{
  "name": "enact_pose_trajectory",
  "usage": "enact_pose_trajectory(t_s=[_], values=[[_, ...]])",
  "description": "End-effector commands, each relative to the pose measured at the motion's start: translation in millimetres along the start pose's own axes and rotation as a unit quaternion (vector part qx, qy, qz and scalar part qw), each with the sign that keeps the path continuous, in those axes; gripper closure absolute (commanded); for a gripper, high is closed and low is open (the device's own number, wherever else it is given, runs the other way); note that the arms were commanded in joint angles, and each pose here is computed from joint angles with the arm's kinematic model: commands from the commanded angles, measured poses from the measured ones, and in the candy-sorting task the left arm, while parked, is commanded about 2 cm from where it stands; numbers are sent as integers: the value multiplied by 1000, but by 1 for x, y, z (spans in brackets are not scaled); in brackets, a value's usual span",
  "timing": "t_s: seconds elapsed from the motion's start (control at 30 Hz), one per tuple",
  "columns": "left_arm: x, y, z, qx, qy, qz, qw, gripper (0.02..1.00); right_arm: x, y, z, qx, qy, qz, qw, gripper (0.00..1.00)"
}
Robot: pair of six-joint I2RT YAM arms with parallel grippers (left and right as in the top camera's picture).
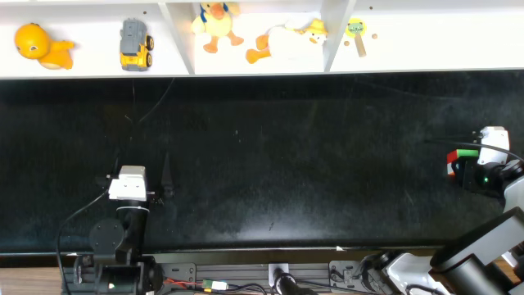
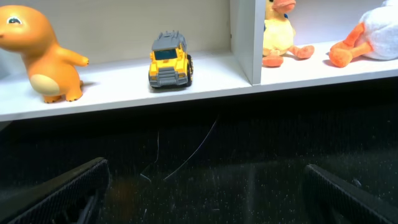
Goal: Store Toys
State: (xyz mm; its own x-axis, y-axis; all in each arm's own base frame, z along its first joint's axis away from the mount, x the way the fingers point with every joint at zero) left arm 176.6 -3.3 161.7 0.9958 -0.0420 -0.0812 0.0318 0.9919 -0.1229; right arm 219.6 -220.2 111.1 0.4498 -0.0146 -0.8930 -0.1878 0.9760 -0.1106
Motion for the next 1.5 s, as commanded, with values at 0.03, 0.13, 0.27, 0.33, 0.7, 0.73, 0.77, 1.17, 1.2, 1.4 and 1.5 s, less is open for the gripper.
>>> enact_pose_trajectory(t_s=[0.03,0.13,0.27,0.33,0.7,0.73,0.77,1.17,1.2,1.4,1.5], values=[[-1,0,0,6,-3,1,1000,20,-13,-3,22,-2,-30,-18,999,483],[-1,0,0,6,-3,1,1000,23,-27,-13,50,0,-54,-38,998,467],[-1,0,0,6,-3,1,1000,20,-45,-20,89,-16,-88,-59,994,476],[-1,0,0,6,-3,1,1000,20,-51,-22,107,-29,-102,-66,992,478],[-1,0,0,6,-3,1,1000,20,-30,-34,185,-47,-134,-43,989,511],[-1,0,0,6,-3,1,1000,20,-27,-35,192,-48,-136,-41,989,509],[-1,0,0,6,-3,1,1000,20,-24,-36,198,-48,-139,-40,988,509],[-1,0,0,6,-3,1,1000,20,-14,-26,250,-75,-164,-25,983,492],[-1,0,0,6,-3,1,1000,20,-14,-25,253,-77,-168,-24,983,489],[-1,0,0,6,-3,1,1000,20,-13,-18,260,-82,-179,-12,980,472],[-1,0,0,6,-3,1,1000,20,-4,-16,262,-80,-178,-7,981,463]])
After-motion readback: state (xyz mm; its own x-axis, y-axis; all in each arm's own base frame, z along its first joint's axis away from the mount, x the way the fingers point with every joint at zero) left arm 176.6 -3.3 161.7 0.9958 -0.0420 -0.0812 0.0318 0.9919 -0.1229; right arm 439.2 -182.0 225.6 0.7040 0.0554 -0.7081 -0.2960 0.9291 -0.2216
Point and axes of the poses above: each gripper's point midway between its finger pads, its own x axis out along the fingers, its own y axis along the line the jaws close on, z = x × y, the point moved 7 cm from there along -x, back along the fingers, and after that the axes turned 13 degrees about -x, right-handed, at the moved point
